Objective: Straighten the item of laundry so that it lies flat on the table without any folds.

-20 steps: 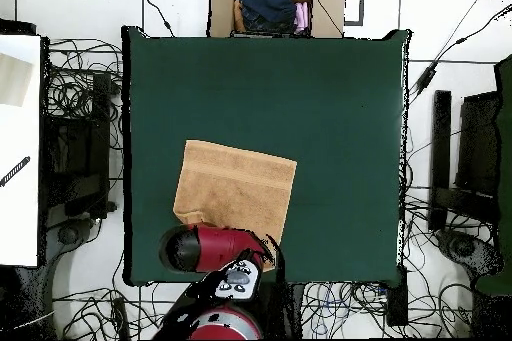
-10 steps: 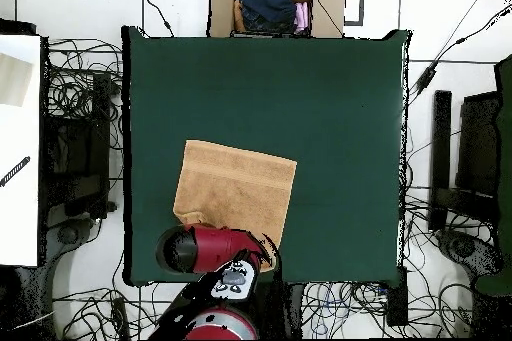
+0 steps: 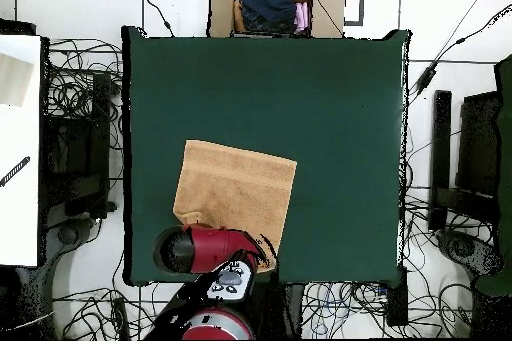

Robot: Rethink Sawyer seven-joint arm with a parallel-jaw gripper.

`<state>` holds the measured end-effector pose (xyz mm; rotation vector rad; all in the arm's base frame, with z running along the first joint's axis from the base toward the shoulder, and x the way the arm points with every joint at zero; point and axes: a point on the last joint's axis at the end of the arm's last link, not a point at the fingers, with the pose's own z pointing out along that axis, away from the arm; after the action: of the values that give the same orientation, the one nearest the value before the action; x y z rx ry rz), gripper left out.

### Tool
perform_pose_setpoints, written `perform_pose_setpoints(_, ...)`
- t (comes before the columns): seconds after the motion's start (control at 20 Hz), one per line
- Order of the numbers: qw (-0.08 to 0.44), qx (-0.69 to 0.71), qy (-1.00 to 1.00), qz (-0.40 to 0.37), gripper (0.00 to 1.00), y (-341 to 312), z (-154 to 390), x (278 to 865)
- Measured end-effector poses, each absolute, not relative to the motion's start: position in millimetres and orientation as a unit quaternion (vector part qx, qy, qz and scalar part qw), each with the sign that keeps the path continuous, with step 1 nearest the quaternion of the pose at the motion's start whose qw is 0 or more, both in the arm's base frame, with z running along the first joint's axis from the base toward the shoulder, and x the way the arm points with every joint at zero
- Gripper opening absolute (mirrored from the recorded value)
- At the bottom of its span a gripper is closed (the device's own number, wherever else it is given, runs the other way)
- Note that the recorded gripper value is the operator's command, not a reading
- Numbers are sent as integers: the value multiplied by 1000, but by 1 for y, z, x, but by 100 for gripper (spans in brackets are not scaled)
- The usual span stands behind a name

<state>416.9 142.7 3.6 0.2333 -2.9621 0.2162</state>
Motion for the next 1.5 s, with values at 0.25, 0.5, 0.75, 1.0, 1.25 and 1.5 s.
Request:
perform_pose_setpoints(0.25, 78, 84, -991, 73, 100, 152, 3, 414)
perform_pose_setpoints(0.5, 73, 89, -991, 73, 100, 160, 3, 412)
perform_pose_setpoints(0.75, 74, 85, -991, 72, 100, 168, 3, 407)
perform_pose_setpoints(1.0, 75, 85, -991, 72, 100, 174, 3, 398)
perform_pose_setpoints(1.25, 83, 82, -991, 72, 100, 183, 3, 384)
perform_pose_setpoints(1.5, 89, 79, -990, 72, 100, 188, 3, 376)
